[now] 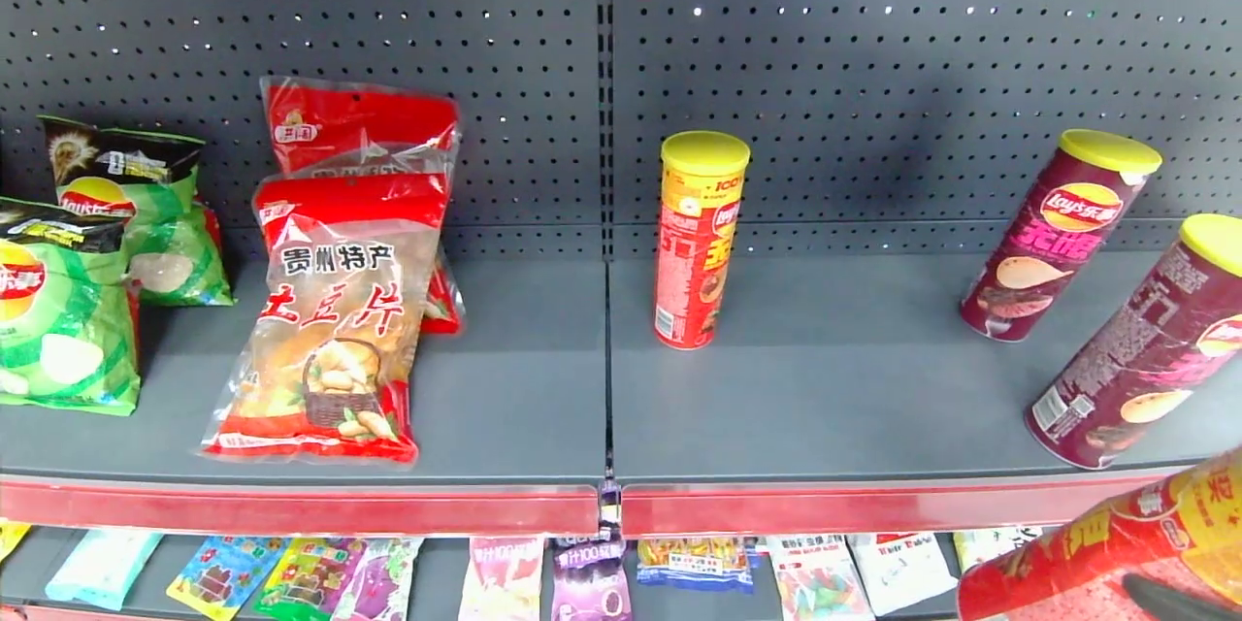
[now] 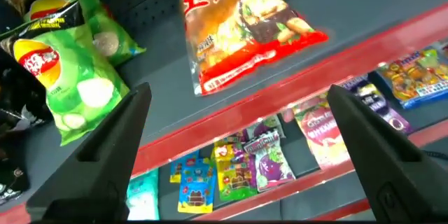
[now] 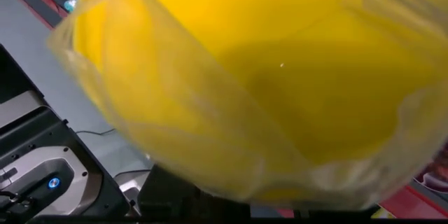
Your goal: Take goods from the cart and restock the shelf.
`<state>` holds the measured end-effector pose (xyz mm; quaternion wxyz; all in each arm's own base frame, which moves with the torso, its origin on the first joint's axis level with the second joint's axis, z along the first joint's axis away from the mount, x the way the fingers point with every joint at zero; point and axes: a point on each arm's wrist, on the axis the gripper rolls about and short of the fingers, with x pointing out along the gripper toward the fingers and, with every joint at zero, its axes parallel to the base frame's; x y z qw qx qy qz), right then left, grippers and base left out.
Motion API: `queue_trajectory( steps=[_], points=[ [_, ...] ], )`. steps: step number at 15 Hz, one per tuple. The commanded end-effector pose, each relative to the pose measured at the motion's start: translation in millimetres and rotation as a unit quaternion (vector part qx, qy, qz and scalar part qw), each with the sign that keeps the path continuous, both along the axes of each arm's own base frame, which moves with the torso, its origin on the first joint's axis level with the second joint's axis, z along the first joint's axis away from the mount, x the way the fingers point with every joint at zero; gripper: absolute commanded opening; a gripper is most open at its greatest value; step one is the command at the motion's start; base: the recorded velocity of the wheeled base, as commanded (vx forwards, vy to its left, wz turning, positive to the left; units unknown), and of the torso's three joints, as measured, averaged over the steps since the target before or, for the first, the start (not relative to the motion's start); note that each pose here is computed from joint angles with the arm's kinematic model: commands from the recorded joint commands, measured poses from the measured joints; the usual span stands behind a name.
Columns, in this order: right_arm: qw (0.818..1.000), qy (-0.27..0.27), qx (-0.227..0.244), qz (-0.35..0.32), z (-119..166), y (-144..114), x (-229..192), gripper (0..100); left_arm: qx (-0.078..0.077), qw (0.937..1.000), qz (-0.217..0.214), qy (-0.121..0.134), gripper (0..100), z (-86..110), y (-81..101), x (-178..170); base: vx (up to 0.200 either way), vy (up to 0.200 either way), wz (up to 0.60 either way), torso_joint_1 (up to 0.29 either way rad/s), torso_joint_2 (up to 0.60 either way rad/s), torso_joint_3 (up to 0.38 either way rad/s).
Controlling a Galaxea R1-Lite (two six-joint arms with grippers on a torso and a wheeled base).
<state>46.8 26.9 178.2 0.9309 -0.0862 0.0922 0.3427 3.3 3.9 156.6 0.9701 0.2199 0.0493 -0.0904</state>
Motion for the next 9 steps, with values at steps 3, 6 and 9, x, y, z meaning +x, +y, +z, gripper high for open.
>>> queue_trajectory(
  steps=[3, 6, 9],
  points=[
    [1.0, 0.004, -0.004, 0.0, -2.9, 0.0, 0.1, 0, 0.001, 0.9978, -0.051, 0.041, 100, 19.9, -12.0, 24.0, 0.0, 0.0, 0.0, 0.0, 0.0, 0.0],
    [1.0, 0.0, 0.001, 0.003, 2.3, 0.9, 1.7, 0, -0.078, 0.9845, -0.139, 0.073, 100, 68.0, -40.8, 84.6, 0.0, 0.0, 0.0, 0.0, 0.0, 0.0],
    [1.0, 0.007, -0.002, 0.0, -0.7, 1.1, 2.7, 0, -0.101, 0.9571, -0.248, 0.111, 100, 90.5, -76.9, 134.8, 0.0, 0.0, 0.0, 0.0, 0.0, 0.0]
  ],
)
